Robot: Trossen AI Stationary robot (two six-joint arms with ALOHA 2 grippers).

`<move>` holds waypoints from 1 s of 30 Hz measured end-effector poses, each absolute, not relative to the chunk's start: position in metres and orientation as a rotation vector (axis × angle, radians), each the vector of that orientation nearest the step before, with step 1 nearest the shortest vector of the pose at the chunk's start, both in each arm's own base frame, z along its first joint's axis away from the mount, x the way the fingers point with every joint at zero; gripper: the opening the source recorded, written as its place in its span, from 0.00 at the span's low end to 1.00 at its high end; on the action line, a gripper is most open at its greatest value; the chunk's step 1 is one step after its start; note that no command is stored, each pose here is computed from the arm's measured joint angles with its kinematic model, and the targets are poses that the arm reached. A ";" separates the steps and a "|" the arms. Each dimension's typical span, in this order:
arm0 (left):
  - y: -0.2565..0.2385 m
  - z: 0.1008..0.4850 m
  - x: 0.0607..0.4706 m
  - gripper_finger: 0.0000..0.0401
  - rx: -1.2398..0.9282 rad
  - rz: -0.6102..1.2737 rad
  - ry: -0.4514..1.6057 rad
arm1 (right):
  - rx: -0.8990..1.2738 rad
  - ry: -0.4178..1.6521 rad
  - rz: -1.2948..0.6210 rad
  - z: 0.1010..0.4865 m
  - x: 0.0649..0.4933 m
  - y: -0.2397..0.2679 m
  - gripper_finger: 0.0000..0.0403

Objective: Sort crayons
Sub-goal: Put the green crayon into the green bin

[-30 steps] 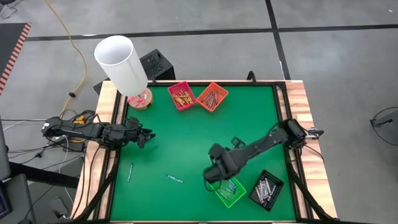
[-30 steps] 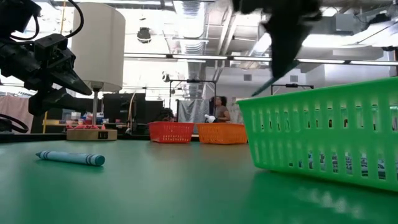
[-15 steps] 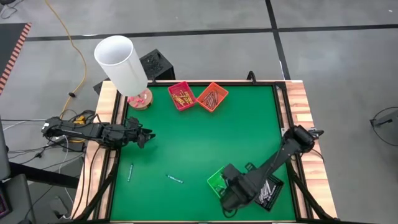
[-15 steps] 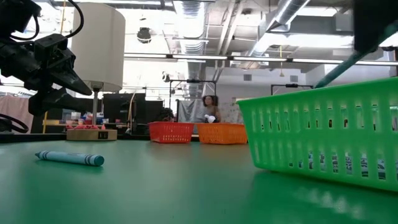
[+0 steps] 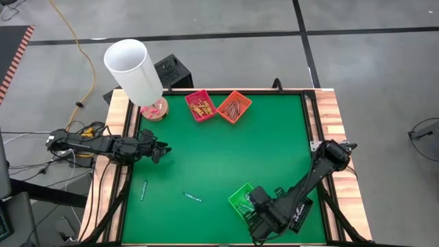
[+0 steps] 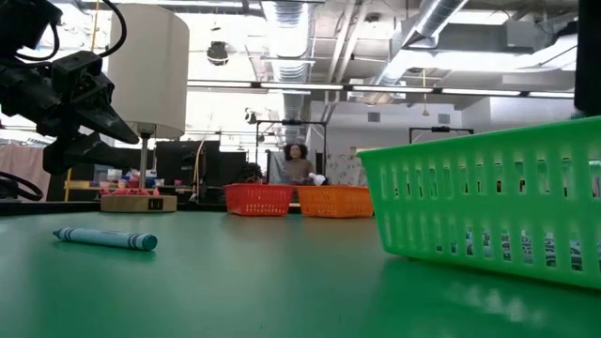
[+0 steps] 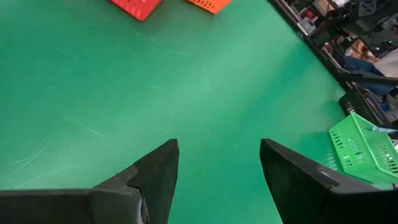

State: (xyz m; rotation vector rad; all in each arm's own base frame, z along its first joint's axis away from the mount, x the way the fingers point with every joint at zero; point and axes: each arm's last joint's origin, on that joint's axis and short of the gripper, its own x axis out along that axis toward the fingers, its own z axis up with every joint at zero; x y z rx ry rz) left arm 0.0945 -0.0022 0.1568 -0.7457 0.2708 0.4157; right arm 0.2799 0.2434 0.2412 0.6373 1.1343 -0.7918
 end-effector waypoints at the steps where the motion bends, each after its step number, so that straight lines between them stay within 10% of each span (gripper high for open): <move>1: -0.002 0.157 0.095 0.54 -0.746 0.416 0.271 | 0.640 1.133 -0.790 0.239 0.280 0.244 0.00; 30: -0.002 0.157 0.094 0.54 -0.746 0.416 0.271 | 0.648 1.139 -0.766 0.220 0.279 0.245 0.00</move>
